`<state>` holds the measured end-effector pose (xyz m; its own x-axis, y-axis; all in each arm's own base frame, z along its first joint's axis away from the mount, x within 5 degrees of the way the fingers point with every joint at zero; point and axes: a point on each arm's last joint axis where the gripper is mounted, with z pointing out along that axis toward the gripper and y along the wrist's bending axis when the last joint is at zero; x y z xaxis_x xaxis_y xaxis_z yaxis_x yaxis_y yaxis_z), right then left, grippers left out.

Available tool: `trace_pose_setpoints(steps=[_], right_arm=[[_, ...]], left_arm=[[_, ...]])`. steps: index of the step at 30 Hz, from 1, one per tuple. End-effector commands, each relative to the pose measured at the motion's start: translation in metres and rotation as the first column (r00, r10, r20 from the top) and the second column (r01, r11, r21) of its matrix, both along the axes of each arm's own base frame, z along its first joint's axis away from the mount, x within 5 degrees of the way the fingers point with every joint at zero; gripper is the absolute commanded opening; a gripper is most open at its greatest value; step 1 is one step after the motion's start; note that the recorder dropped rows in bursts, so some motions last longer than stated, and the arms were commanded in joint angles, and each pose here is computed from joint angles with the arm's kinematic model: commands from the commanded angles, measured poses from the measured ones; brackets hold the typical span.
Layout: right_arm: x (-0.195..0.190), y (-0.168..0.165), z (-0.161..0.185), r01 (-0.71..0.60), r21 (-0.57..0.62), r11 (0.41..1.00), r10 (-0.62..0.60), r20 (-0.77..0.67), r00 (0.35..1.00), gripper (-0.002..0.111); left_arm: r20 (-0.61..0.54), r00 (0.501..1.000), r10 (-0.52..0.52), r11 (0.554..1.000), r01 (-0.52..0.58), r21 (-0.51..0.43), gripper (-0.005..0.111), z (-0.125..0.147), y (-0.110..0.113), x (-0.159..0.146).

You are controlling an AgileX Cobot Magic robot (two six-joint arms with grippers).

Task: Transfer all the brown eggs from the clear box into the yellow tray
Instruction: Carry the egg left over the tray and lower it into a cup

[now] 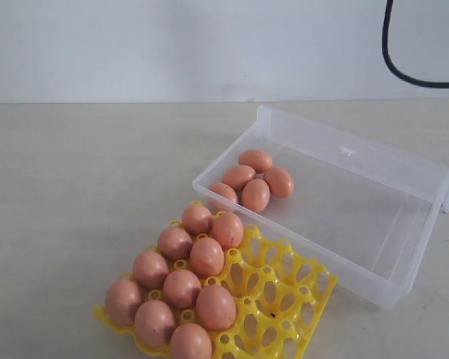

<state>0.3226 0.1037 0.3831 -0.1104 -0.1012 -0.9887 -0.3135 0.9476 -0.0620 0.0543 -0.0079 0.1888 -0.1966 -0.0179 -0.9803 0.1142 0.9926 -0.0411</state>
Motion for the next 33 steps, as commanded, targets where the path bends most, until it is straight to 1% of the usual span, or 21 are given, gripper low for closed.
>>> trace_pose_setpoints(steps=[1, 2, 4, 5, 8, 10, 11, 15, 17, 18, 20, 22, 23, 24, 25, 28, 29, 30, 31, 32, 33], right_arm=[[-0.009, 0.000, 0.021, -0.029, 0.299, 0.954, 0.012, 0.059, 0.998, 0.000], [-0.011, 0.001, 0.027, -0.056, 0.366, 0.929, 0.025, 0.090, 0.996, 0.000], [-0.014, 0.002, 0.036, -0.110, 0.448, 0.887, 0.047, 0.151, 0.988, 0.000], [-0.016, 0.004, 0.043, -0.164, 0.500, 0.850, 0.066, 0.208, 0.976, 0.000], [-0.023, 0.007, 0.058, -0.299, 0.588, 0.751, 0.112, 0.333, 0.936, 0.000], [-0.027, 0.009, 0.064, -0.375, 0.607, 0.700, 0.144, 0.395, 0.907, 0.000], [-0.029, 0.010, 0.066, -0.408, 0.603, 0.686, 0.165, 0.417, 0.894, 0.000], [-0.038, 0.020, 0.068, -0.522, 0.522, 0.675, 0.288, 0.465, 0.837, 0.000], [-0.043, 0.028, 0.066, -0.611, 0.467, 0.640, 0.391, 0.487, 0.781, 0.000], [-0.047, 0.032, 0.066, -0.660, 0.454, 0.599, 0.442, 0.499, 0.745, 0.000], [-0.057, 0.040, 0.064, -0.774, 0.399, 0.492, 0.558, 0.538, 0.632, 0.000], [-0.063, 0.046, 0.060, -0.847, 0.349, 0.401, 0.638, 0.557, 0.531, 0.000], [-0.064, 0.048, 0.056, -0.866, 0.337, 0.370, 0.669, 0.550, 0.500, 0.000], [-0.063, 0.050, 0.052, -0.867, 0.341, 0.364, 0.691, 0.526, 0.497, 0.000], [-0.059, 0.052, 0.047, -0.854, 0.357, 0.379, 0.701, 0.492, 0.516, 0.000], [-0.040, 0.055, 0.028, -0.762, 0.426, 0.487, 0.684, 0.356, 0.636, 0.000], [-0.034, 0.055, 0.020, -0.724, 0.458, 0.516, 0.662, 0.322, 0.676, 0.000], [-0.029, 0.054, 0.011, -0.688, 0.495, 0.531, 0.640, 0.298, 0.709, 0.000], [-0.026, 0.052, 0.004, -0.657, 0.536, 0.531, 0.616, 0.288, 0.733, 0.000], [-0.024, 0.050, -0.006, -0.630, 0.582, 0.514, 0.594, 0.288, 0.751, 0.000], [-0.024, 0.048, -0.015, -0.603, 0.639, 0.478, 0.577, 0.290, 0.763, 0.000]], left_arm=[[0.003, 1.000, -0.005, 1.000, 0.005, 0.002, 0.004, -0.001, 0.000, 0.000], [0.003, 1.000, -0.005, 1.000, 0.005, 0.002, 0.004, -0.001, 0.000, 0.000], [0.003, 1.000, -0.005, 1.000, 0.005, 0.002, 0.004, -0.001, 0.000, 0.000], [0.003, 1.000, -0.005, 1.000, 0.005, 0.002, 0.004, -0.001, 0.000, 0.000], [0.003, 1.000, -0.005, 1.000, 0.005, 0.002, 0.004, -0.001, 0.000, 0.000], [0.003, 1.000, -0.005, 1.000, 0.005, 0.002, 0.004, -0.001, 0.000, 0.000], [0.003, 1.000, -0.005, 1.000, 0.005, 0.002, 0.004, -0.001, 0.000, 0.000], [0.003, 1.000, -0.005, 1.000, 0.005, 0.002, 0.004, -0.001, 0.000, 0.000], [0.003, 1.000, -0.005, 1.000, 0.005, 0.002, 0.004, -0.001, 0.000, 0.000], [0.003, 1.000, -0.005, 1.000, 0.005, 0.002, 0.004, -0.001, 0.000, 0.000], [0.003, 1.000, -0.005, 1.000, 0.005, 0.002, 0.004, -0.001, 0.000, 0.000], [0.003, 1.000, -0.005, 1.000, 0.005, 0.002, 0.004, -0.001, 0.000, 0.000], [0.003, 1.000, -0.005, 1.000, 0.005, 0.002, 0.004, -0.001, 0.000, 0.000], [0.003, 1.000, -0.005, 1.000, 0.005, 0.002, 0.004, -0.001, 0.000, 0.000], [0.003, 1.000, -0.005, 1.000, 0.005, 0.002, 0.004, -0.001, 0.000, 0.000], [0.007, 1.000, -0.004, 1.000, 0.004, 0.002, 0.004, -0.001, 0.000, 0.000], [0.007, 1.000, -0.004, 1.000, 0.004, 0.002, 0.004, -0.001, 0.000, 0.000], [0.007, 1.000, -0.004, 1.000, 0.004, 0.002, 0.004, -0.001, 0.000, 0.000], [0.007, 1.000, -0.004, 1.000, 0.004, 0.002, 0.004, -0.001, 0.000, 0.000], [0.007, 1.000, -0.004, 1.000, 0.004, 0.002, 0.004, -0.001, 0.000, 0.000], [0.007, 1.000, -0.004, 1.000, 0.004, 0.002, 0.004, -0.001, 0.000, 0.000]])
